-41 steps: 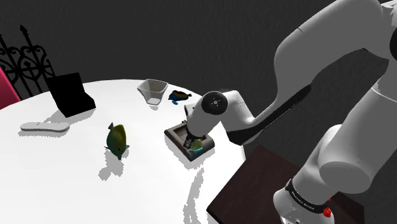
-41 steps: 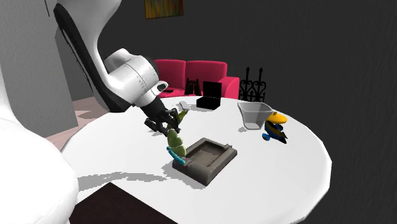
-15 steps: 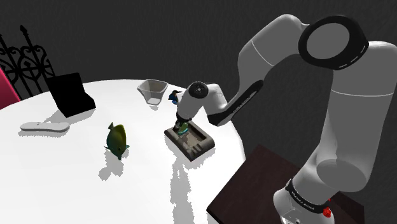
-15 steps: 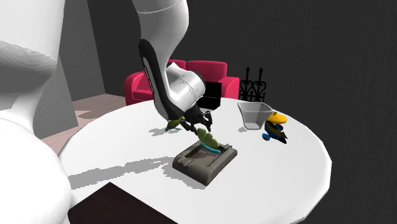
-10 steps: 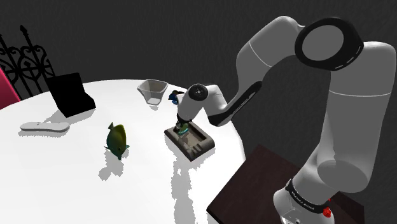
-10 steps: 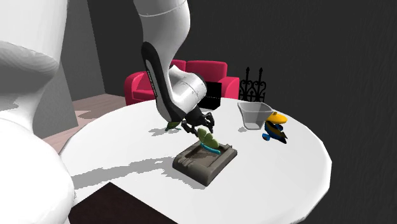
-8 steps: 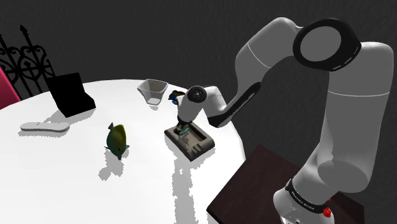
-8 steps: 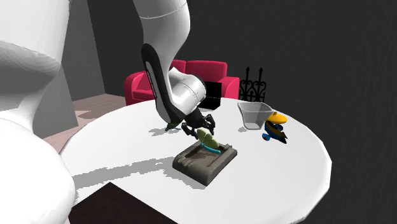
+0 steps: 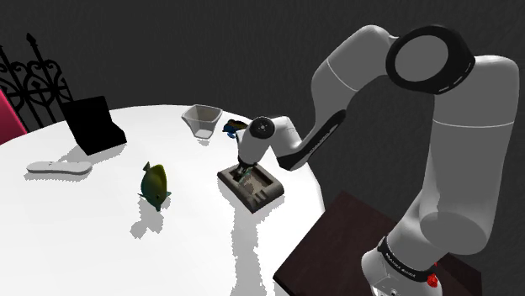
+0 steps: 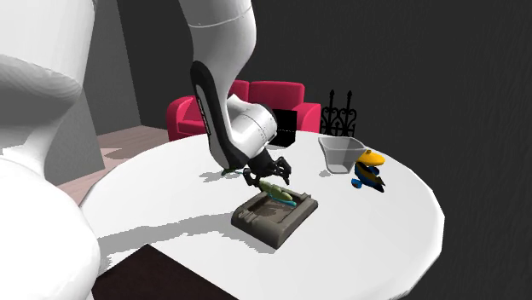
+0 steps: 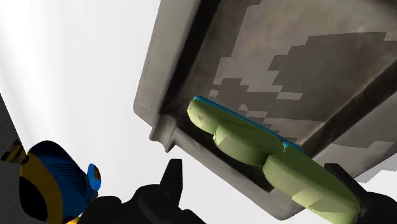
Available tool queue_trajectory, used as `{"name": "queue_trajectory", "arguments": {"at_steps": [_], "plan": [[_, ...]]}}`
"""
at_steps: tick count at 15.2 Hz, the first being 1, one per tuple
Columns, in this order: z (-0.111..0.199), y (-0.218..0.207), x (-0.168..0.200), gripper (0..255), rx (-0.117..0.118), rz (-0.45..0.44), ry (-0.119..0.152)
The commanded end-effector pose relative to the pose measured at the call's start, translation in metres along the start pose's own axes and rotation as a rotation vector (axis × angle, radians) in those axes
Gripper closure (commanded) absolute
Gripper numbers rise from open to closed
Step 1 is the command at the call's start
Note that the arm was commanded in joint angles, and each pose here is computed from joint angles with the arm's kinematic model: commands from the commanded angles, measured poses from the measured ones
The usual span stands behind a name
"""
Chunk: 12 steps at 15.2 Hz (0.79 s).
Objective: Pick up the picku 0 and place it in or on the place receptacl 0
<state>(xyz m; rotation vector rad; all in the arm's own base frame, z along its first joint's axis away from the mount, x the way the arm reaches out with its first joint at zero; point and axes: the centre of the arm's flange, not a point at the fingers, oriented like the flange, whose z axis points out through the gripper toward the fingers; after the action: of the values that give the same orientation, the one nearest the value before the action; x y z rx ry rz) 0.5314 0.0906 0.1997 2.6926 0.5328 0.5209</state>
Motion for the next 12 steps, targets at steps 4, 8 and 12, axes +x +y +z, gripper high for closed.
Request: {"name": "queue_trajectory", "arguments": {"at_steps": [4, 8, 12], "plan": [[-0.048, 0.000, 0.002, 0, 0.000, 0.000, 0.000], [-0.048, 0.000, 0.002, 0, 0.000, 0.000, 0.000], [-0.048, 0.000, 0.002, 0, 0.000, 0.000, 0.000]]}}
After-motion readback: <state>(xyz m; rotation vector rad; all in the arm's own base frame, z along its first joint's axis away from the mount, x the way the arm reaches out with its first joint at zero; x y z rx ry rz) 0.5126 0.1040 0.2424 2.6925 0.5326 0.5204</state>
